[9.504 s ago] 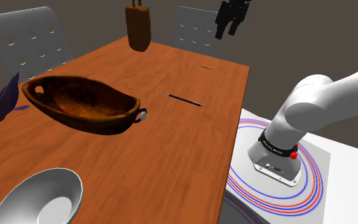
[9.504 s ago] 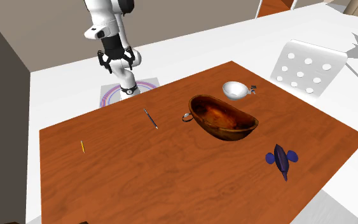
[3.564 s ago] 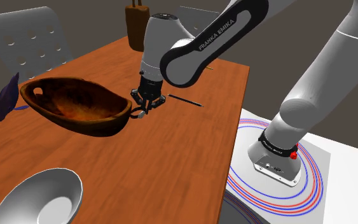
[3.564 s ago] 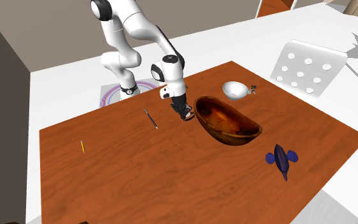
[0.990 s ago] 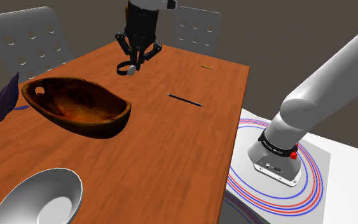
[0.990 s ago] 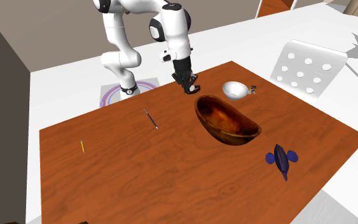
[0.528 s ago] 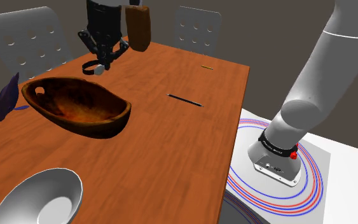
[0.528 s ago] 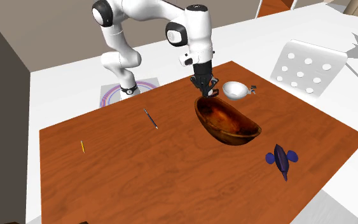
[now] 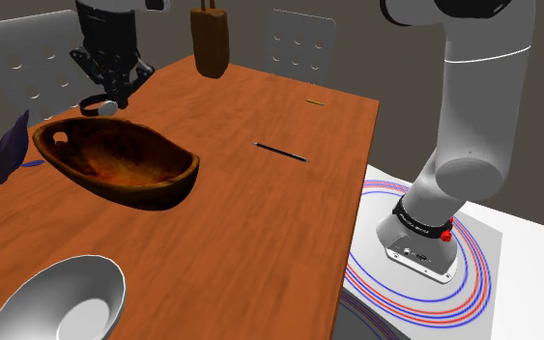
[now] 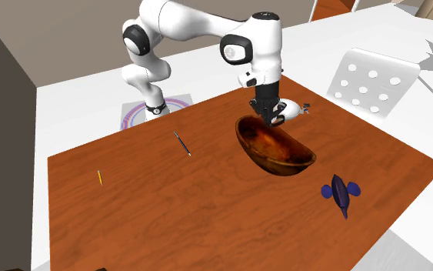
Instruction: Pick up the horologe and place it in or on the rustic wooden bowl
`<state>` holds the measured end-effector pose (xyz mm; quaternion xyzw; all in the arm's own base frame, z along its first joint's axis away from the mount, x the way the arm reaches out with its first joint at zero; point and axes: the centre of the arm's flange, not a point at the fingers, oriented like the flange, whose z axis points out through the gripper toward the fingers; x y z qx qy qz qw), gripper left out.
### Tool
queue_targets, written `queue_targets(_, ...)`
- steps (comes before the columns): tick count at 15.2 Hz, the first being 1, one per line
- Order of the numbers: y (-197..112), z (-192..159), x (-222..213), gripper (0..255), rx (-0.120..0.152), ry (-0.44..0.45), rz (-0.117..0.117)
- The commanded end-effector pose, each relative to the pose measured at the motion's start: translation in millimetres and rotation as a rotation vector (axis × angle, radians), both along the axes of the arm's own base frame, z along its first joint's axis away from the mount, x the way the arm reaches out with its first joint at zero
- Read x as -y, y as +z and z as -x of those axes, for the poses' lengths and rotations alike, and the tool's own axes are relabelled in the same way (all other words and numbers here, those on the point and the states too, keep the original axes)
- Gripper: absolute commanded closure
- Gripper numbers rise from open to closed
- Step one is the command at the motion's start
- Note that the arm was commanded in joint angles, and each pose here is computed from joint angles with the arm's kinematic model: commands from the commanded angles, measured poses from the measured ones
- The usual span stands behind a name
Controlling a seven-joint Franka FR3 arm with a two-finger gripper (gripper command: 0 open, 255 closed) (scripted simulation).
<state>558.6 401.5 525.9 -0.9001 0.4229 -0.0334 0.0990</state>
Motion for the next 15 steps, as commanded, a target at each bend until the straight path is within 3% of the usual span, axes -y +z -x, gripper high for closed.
queue_targets(1,-10,-1,-3,255,0.001,-0.001,0.000)
queue_targets(11,-65,-1,-3,255,0.001,-0.001,0.000)
queue_targets(15,-65,-1,-3,255,0.001,-0.001,0.000)
